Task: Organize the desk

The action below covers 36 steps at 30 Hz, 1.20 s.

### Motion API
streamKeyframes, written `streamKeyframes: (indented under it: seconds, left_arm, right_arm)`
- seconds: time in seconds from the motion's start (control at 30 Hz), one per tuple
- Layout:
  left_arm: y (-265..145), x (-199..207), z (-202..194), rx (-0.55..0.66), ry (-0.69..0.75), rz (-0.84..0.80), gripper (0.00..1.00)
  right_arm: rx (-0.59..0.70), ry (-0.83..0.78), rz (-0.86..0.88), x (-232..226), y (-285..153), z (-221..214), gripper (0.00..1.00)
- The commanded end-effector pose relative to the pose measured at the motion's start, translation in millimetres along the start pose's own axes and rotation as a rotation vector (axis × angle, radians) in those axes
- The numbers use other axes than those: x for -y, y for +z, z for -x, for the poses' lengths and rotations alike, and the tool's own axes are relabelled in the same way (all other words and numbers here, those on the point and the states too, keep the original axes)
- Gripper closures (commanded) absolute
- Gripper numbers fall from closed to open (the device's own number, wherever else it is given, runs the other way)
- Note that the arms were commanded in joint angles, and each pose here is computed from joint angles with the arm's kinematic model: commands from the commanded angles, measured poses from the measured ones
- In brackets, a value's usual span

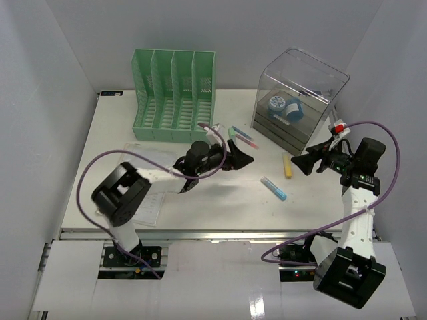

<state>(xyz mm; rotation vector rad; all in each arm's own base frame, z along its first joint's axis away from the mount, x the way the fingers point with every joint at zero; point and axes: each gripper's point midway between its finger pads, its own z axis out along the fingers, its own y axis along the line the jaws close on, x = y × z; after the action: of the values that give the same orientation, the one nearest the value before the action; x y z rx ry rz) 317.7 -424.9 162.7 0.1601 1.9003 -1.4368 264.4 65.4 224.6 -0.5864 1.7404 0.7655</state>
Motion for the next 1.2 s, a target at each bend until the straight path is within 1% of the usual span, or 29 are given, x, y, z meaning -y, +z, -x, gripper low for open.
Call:
streamKeyframes:
  seconds: [0.0,0.1,0.27,0.33,0.53,0.6,0.7,0.73,0.87,0.93,1.07,1.17]
  left_arm:
    - [54.0,30.4,44.3,0.096,-0.089,-0.160,0.21]
    - [91.0,11.4,55.9,0.146,-0.126,-0.142,0.23]
    - [142.6,-3.2,74.7,0.206,-0.174,-0.154,0.22]
    - [151.7,-0.1,86.0,0.238,-0.188,-0.163,0.22]
    - [170.3,-25.1,87.5,0.274,-0.225,-0.103,0.24]
    - [172.9,-26.8,89.9,0.284,-0.226,-0.104,0.29]
    - [179.3,-31.3,86.5,0.277,-0.235,-0.103,0.39]
    - [180.5,-31.8,86.8,0.278,-0.238,-0.103,0.41]
    - [183.5,-37.6,85.3,0.279,-0.259,-0.097,0.43]
    - [185.2,-40.5,85.7,0.279,-0.265,-0.097,0.46]
    - [189.6,-42.1,85.1,0.270,-0.279,-0.104,0.58]
    - [189.6,-43.2,84.3,0.269,-0.293,-0.115,0.70]
  right_arm:
    - [0.077,-0.108,0.220,-34.3,0.6,-3.5,0.21]
    - [0.074,-0.118,0.215,-31.7,1.6,-8.7,0.23]
    - [0.046,-0.106,0.119,-14.1,-0.2,-15.4,0.22]
    - [0.044,-0.090,0.080,-6.2,-2.6,-15.8,0.22]
    - [0.075,-0.020,0.045,2.5,-12.6,-12.3,0.22]
    - [0.079,-0.010,0.044,3.1,-13.5,-11.8,0.22]
    - [0.080,0.010,0.048,3.5,-13.5,-11.9,0.22]
    - [0.080,0.016,0.048,3.8,-13.6,-12.0,0.22]
    - [0.083,0.023,0.044,4.2,-14.6,-11.1,0.22]
    - [0.084,0.021,0.037,5.1,-15.3,-11.0,0.22]
    - [0.086,0.032,0.029,6.5,-16.1,-11.8,0.22]
    - [0.087,0.035,0.024,7.7,-16.5,-11.8,0.22]
